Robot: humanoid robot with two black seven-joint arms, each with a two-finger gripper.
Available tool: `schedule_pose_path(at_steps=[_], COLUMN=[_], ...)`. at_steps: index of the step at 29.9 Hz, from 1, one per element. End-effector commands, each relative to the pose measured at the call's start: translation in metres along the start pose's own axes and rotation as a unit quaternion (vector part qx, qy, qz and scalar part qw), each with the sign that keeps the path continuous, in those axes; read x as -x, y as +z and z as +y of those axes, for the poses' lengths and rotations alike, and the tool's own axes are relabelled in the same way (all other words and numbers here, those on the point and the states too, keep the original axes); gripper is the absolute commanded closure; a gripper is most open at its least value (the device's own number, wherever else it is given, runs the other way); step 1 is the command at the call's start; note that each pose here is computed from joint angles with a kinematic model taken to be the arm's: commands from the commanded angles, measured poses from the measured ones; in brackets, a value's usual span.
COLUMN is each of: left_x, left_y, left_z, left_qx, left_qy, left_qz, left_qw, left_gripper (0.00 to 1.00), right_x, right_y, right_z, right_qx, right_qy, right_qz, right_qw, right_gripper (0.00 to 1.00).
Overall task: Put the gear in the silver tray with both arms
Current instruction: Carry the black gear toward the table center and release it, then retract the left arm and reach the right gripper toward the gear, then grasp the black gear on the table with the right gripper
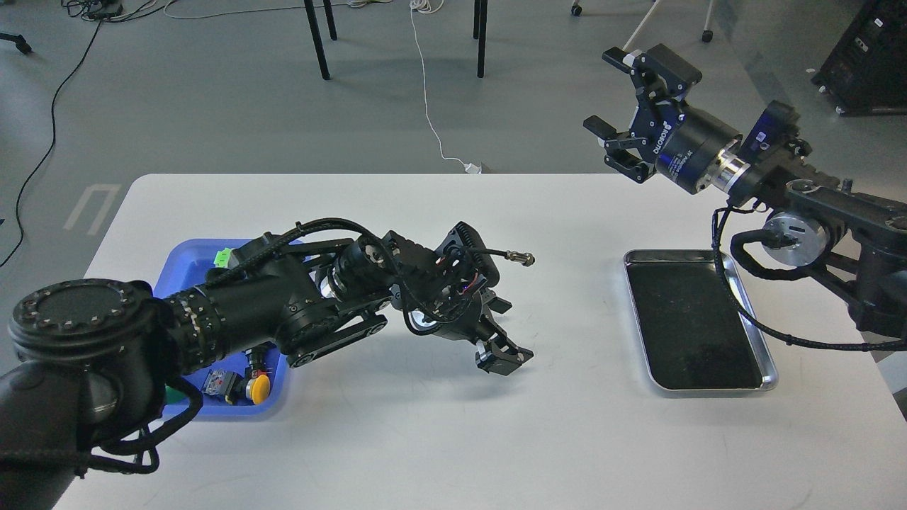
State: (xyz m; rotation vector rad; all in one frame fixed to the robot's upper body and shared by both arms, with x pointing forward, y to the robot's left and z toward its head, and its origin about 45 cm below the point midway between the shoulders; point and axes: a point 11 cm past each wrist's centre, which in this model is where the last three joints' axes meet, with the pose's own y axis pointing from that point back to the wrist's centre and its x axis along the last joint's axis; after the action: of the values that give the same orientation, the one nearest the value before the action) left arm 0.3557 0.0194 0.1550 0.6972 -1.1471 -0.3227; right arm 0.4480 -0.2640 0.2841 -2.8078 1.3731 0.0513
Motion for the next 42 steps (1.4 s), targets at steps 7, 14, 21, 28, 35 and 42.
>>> schedule_pose_path(at_steps=[7,14,21,28,35,42], left_x=[0.003,0.051,0.09,0.113,0.117,0.116], left_y=[-0.064,-0.096,-0.105,-0.112,-0.112,-0.112], left_z=[0.085,0.155,0.215,0.237,0.238,0.237], left_qx=[0.002,0.053,0.062,0.088,0.087,0.088], left_qy=[0.254,0.473,0.585,0.616,0.618,0.619], left_qz=[0.318,0.559,0.59,0.635,0.638,0.638], left_qw=[0.913,0.679,0.553,0.457,0.451,0.45], left_gripper=[0.02,0.02,0.02,0.02,0.02,0.02], right_x=[-0.018,0.016,0.037,0.09,0.124,0.159], right_y=[0.042,0.066,0.079,0.093,0.105,0.127], right_z=[0.052,0.057,0.053,0.011,-0.004,-0.007], right_qx=[0.06,0.139,0.216,0.22,0.203,0.178], right_qy=[0.022,-0.116,-0.249,-0.385,-0.459,-0.512], right_qz=[0.007,0.19,0.352,0.521,0.593,0.616], right_qw=[0.998,0.965,0.876,0.729,0.63,0.572], right_gripper=[0.01,0.01,0.01,0.01,0.02,0.05])
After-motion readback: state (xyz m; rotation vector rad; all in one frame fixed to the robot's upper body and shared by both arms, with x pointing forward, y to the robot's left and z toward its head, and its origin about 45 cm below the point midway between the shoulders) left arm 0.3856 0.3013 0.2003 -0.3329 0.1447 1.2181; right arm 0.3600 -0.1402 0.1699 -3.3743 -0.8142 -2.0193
